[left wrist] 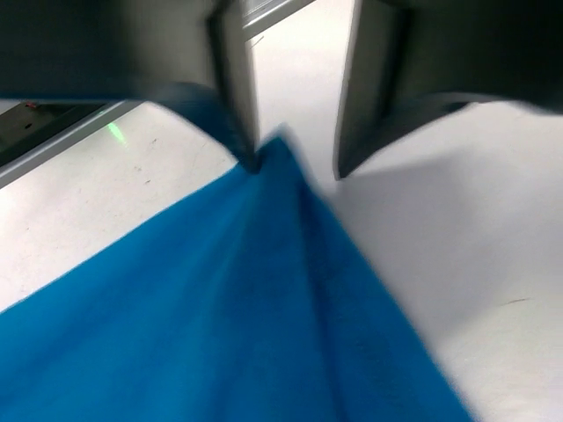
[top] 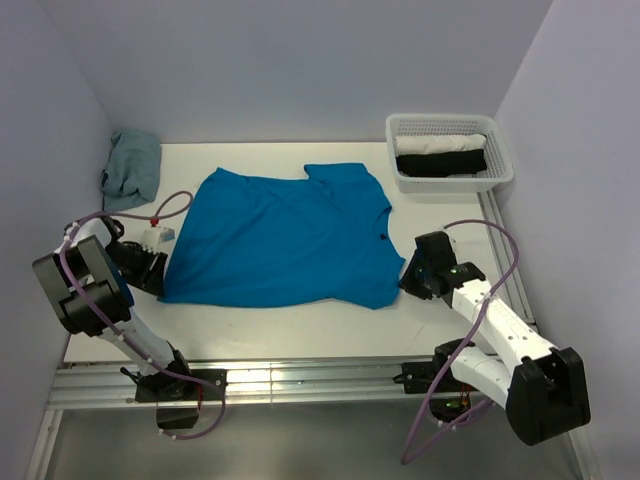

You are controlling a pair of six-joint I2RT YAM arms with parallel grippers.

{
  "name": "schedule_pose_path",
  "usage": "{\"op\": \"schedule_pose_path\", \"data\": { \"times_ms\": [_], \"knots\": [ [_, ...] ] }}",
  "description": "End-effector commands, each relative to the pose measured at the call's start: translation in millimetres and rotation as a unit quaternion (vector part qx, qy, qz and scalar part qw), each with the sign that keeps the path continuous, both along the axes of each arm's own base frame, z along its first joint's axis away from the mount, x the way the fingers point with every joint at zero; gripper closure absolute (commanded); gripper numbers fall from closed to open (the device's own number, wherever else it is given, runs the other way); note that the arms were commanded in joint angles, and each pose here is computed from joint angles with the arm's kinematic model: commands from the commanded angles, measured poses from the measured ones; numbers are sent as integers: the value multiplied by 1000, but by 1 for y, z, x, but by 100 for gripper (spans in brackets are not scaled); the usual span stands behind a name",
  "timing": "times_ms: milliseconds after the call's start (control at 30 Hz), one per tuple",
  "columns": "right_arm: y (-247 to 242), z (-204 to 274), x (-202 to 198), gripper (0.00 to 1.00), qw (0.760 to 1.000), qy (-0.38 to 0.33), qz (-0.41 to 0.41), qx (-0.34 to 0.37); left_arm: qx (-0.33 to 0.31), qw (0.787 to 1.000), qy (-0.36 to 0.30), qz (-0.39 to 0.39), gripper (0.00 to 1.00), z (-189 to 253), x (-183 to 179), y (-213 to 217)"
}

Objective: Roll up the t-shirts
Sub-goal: Flatten the tshirt

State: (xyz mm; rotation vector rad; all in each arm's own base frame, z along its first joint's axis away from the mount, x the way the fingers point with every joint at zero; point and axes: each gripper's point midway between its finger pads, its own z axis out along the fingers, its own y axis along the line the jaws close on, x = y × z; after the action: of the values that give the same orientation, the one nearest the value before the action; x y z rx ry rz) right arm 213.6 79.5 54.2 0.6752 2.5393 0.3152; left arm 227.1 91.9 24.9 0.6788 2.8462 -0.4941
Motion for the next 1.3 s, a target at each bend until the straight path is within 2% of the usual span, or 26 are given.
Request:
{"op": "schedule_pose_path", "data": {
  "times_ms": [0,67,100,133,200,267,333,400,533,633,733,833,933,1133,1267],
  "knots": [
    [-11,14,10,62,999,-18,-13,-31,8,999,-52,14,46,27,27,16],
    [-15,29,22,57,998,-34,-21,-46,12,995,-91,25,42,51,53,25],
    [-16,34,26,54,998,-38,-23,-50,-8,993,-112,45,40,63,68,22],
    [-17,39,32,54,997,-44,-24,-53,-4,987,-149,58,40,84,93,31],
    [-14,62,56,53,995,-83,-22,-44,-40,978,-190,79,40,109,126,26],
    [-15,79,86,53,992,-114,-29,-39,-48,964,-251,68,40,132,177,20],
    [-15,85,113,53,991,-126,-29,-33,-67,949,-291,98,43,144,227,9],
    [-14,95,141,52,986,-159,-35,-19,-107,932,-331,105,43,161,274,-18],
    [-10,84,190,52,986,-164,-32,-11,-165,906,-372,113,43,167,356,-51],
    [-7,66,214,52,987,-157,-30,0,-196,897,-380,111,39,156,395,-82],
    [-5,63,233,52,987,-155,-33,6,-200,902,-362,125,39,129,423,-105],
    [-6,61,241,52,987,-156,-36,2,-225,895,-358,142,35,116,435,-119],
    [-6,55,245,52,988,-148,-34,-2,-232,894,-353,147,33,107,438,-124],
    [-10,44,246,53,990,-132,-38,-12,-189,906,-341,164,35,93,431,-118],
    [-11,36,246,53,991,-126,-40,-11,-165,915,-339,148,37,90,420,-116]
  ]
}}
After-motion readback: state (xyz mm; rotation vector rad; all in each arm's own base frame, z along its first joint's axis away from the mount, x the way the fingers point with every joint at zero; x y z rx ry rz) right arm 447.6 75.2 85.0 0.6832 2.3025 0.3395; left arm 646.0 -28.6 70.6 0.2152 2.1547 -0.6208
